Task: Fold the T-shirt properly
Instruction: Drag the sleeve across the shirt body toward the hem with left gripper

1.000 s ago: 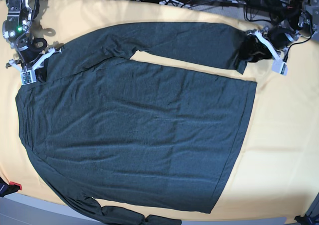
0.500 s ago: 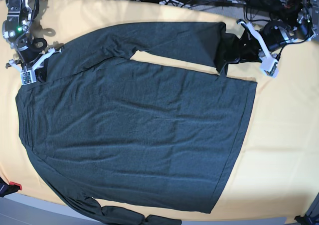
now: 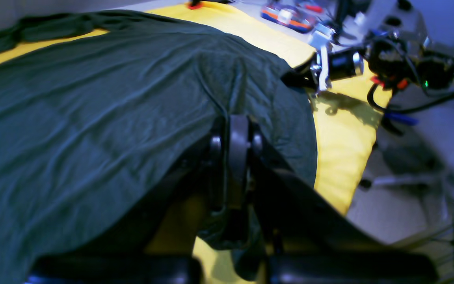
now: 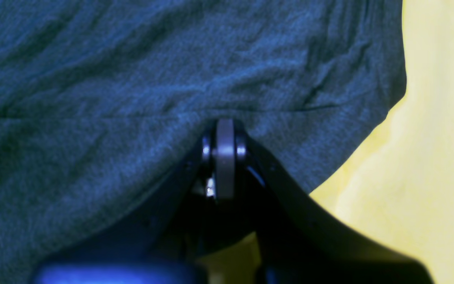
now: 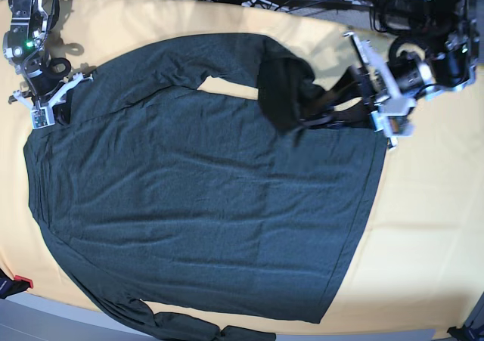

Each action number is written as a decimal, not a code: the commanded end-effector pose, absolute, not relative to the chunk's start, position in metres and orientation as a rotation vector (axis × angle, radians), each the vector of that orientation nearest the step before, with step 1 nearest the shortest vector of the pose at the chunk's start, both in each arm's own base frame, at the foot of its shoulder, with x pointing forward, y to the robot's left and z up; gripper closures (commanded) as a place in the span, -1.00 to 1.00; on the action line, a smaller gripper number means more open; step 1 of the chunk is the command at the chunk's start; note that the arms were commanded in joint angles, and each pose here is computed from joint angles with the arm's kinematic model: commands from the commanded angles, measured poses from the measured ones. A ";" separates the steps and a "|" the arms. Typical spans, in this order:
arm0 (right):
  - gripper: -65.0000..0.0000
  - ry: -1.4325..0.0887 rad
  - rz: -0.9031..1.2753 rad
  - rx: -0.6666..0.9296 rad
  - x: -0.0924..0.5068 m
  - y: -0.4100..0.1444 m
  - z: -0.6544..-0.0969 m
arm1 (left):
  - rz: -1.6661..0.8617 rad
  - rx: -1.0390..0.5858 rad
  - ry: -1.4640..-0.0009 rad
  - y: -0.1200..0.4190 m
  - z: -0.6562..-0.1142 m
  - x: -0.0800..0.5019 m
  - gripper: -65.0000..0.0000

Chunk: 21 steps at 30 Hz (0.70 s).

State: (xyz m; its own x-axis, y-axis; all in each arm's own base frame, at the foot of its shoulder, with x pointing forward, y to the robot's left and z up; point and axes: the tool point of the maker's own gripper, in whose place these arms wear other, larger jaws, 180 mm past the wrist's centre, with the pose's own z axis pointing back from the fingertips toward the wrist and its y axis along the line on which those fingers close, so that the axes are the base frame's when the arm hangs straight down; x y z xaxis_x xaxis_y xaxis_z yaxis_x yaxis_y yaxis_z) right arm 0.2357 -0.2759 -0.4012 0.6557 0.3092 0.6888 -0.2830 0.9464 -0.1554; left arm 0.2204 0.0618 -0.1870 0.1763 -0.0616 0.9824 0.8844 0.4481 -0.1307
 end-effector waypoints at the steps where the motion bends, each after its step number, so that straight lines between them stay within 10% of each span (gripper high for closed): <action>1: 1.00 -0.750 0.351 -0.066 0.231 -0.284 -0.403 | -0.850 -0.901 -1.247 0.054 -0.174 0.220 1.00; 21: 1.00 -0.749 0.352 -0.065 0.231 -0.284 -0.403 | -0.917 -0.691 -1.409 -0.030 -0.127 0.425 1.00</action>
